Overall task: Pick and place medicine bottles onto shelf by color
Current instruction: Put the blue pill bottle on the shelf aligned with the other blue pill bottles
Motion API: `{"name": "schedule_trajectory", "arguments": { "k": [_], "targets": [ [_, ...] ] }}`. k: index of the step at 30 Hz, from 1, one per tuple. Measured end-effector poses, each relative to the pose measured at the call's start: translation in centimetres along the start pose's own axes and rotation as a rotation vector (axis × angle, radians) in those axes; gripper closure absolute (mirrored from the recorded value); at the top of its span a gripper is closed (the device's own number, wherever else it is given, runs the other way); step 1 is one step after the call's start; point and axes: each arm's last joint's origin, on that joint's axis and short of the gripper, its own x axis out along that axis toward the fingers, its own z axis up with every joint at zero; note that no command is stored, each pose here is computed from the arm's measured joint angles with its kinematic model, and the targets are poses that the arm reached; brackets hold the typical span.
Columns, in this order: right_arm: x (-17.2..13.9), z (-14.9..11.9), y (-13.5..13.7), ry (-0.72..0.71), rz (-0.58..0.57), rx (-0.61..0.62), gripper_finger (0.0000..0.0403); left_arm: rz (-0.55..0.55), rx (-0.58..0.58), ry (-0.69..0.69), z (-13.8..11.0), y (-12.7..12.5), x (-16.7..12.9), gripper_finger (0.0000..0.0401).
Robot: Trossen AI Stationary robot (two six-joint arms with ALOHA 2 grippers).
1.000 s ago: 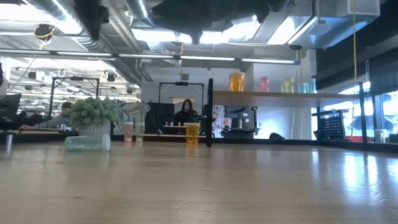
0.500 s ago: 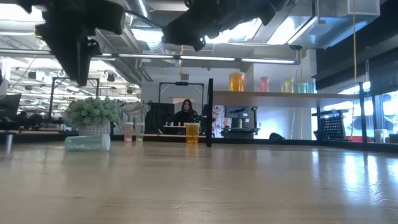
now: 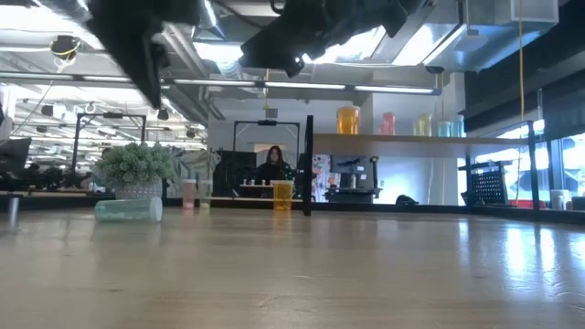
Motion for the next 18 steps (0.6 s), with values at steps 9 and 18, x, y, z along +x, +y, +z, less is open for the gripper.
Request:
{"name": "schedule_trajectory", "arguments": {
  "k": [9, 18],
  "targets": [
    [0.0, -0.6, 0.1, 0.061, 0.010, 0.016, 0.0251, 0.093, 0.057, -0.148, 3.0, 0.3, -2.9, 0.0238],
    [-0.1, -1.1, 0.2, 0.116, 0.016, 0.079, 0.0251, 0.202, -0.036, 0.020, 2.4, 1.9, -4.8, 0.0238]
  ]
}}
